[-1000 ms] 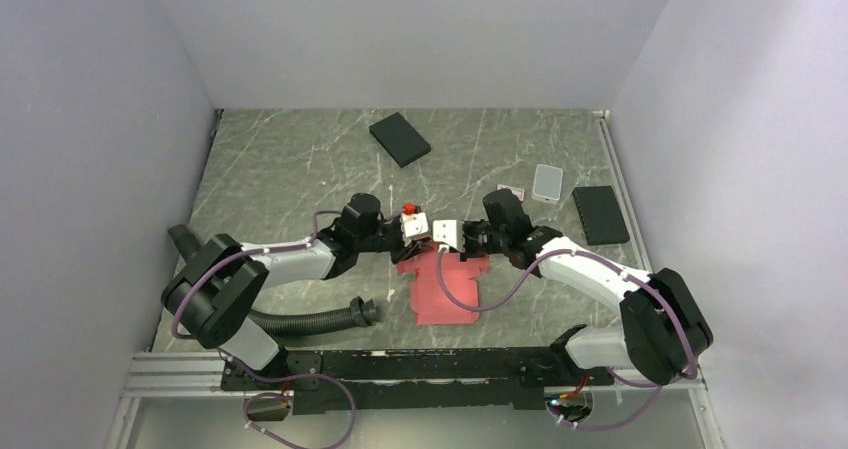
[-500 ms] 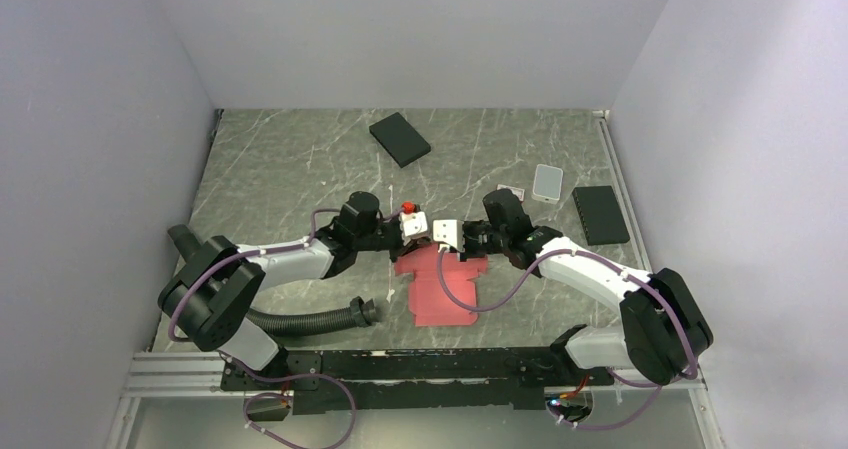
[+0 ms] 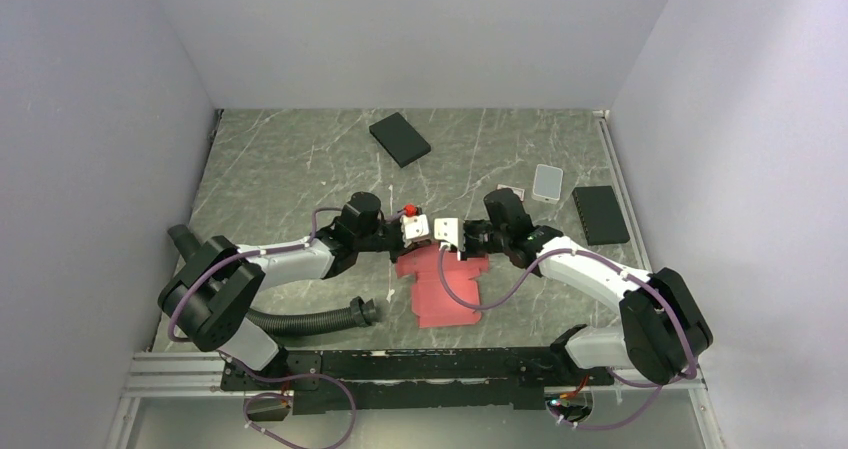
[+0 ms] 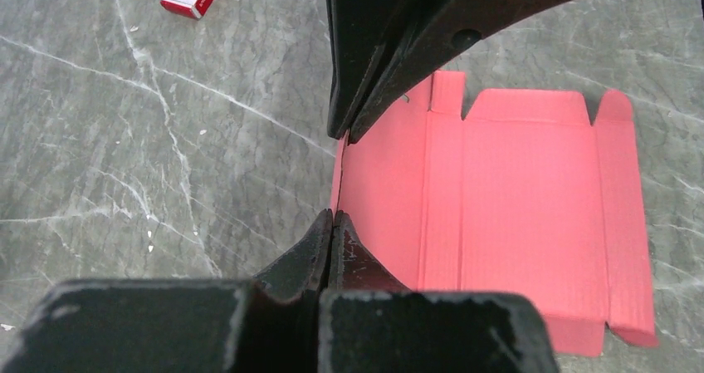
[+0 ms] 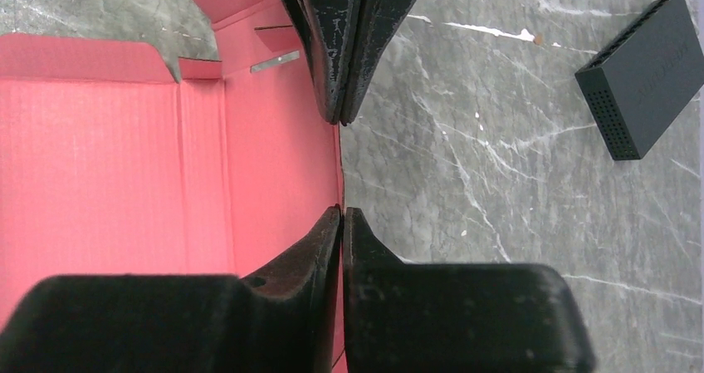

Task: Fold the paper box
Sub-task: Fold the paper box at the center of the board.

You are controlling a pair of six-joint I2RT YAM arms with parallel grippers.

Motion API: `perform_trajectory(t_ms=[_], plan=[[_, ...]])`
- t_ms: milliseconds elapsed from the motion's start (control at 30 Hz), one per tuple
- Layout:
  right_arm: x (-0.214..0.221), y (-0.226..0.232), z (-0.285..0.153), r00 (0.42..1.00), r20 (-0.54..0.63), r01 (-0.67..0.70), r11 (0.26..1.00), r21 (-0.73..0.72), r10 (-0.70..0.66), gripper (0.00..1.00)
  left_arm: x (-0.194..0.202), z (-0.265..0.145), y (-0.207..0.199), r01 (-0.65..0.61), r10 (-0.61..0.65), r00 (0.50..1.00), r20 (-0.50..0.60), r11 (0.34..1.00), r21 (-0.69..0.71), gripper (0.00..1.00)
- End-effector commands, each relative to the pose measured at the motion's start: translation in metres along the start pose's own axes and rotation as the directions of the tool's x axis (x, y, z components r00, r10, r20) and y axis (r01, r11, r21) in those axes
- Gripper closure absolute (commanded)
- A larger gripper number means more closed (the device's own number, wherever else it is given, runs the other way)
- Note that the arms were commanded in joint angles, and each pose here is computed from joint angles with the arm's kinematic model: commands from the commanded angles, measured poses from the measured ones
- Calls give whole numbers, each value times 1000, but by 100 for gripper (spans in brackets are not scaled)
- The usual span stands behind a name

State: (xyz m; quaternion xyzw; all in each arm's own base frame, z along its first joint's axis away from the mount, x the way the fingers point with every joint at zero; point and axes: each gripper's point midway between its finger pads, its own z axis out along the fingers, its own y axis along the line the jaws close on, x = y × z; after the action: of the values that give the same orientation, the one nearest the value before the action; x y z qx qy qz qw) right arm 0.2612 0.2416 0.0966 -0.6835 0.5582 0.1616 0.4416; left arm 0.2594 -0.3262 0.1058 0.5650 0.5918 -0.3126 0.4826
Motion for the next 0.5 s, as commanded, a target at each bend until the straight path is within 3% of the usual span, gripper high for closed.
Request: perform_trajectory(t_ms=[0,467], plan=[[-15,-21,-5,998,53,21,999,44,-23,89,-5,-3,10,-54,54,999,-8,998,-41,100],[-3,-21,-12,999,27,38,998,40,-39,78,-6,-4,10,-59,58,998,-10,997,-40,100]])
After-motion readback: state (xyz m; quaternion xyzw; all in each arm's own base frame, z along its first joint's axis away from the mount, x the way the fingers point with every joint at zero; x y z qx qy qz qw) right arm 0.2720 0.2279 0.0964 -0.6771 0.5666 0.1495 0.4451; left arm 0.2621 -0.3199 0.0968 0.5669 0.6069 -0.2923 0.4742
